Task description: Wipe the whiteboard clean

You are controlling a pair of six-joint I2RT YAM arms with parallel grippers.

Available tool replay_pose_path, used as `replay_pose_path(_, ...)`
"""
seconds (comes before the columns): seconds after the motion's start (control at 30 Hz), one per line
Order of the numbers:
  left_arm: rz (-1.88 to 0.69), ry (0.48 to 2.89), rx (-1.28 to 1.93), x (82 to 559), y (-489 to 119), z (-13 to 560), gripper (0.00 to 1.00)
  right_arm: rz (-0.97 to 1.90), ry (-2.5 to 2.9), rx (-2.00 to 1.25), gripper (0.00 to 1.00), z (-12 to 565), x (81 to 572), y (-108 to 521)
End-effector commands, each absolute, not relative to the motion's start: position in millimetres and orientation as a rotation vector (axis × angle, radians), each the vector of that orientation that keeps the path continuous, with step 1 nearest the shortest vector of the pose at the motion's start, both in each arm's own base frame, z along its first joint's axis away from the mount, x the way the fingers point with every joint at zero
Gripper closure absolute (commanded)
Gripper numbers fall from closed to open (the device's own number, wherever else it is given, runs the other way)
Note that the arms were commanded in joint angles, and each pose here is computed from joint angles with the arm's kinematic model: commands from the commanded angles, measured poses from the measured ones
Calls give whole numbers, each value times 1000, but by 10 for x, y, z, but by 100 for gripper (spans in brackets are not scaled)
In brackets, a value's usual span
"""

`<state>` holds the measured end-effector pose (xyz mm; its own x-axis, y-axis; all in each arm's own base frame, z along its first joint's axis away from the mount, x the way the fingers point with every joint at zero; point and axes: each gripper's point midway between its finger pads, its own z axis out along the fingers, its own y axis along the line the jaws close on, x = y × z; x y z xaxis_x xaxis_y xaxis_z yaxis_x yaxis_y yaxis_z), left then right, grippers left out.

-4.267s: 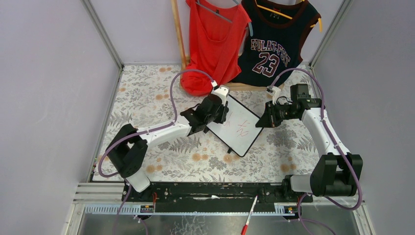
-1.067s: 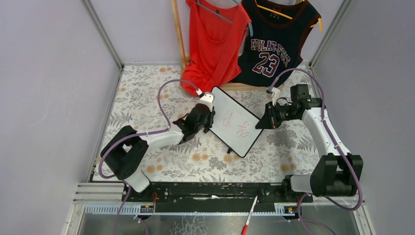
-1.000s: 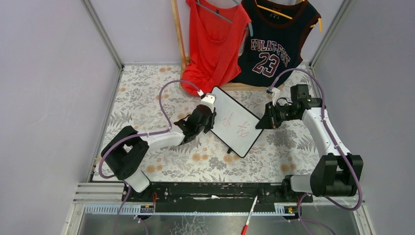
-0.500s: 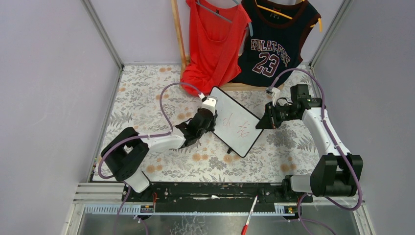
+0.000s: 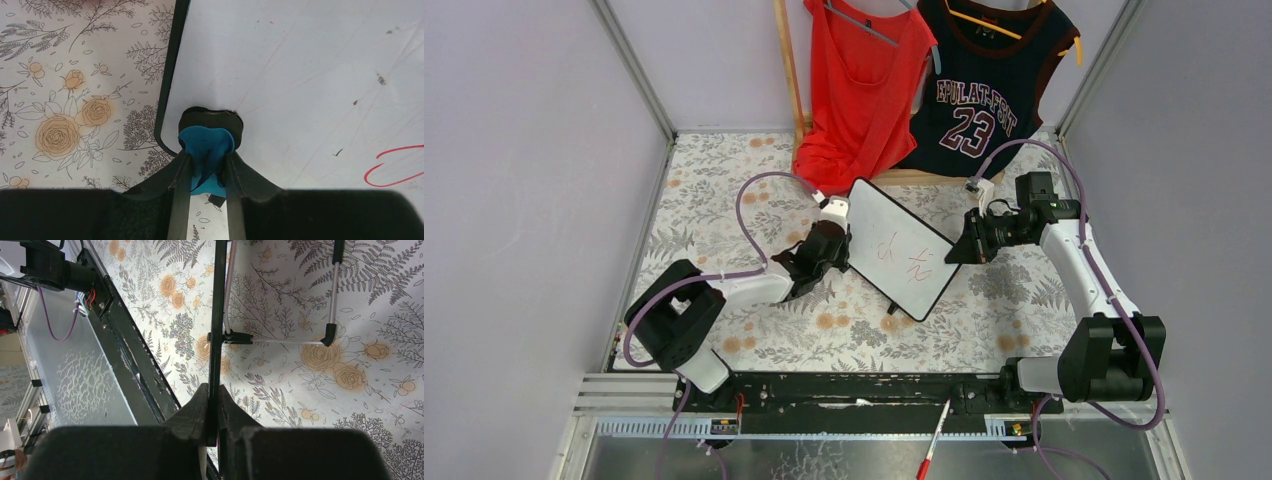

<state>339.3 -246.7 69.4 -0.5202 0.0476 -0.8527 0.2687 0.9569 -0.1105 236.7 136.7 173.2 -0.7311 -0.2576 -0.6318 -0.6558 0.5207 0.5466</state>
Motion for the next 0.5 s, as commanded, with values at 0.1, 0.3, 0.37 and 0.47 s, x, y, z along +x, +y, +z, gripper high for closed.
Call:
replay_pose_path(0.1,-339,2102,245,3480,-2627,851,100,1203,2190,-822,100,1930,2253,1513)
replay_pose_path(0.3,-485,2060,326,3370,-3176,1151,100,1205,2190,-827,100,1931,2249,1522)
replay_pose_path(0.37,-527,2051,356,3303,-3363,1233,100,1205,2189,-828,100,1932,2248,1523)
replay_pose_path(0.47,-595,2034,393,3177,-3633,1333,100,1208,2189,-828,100,1934,2244,1527)
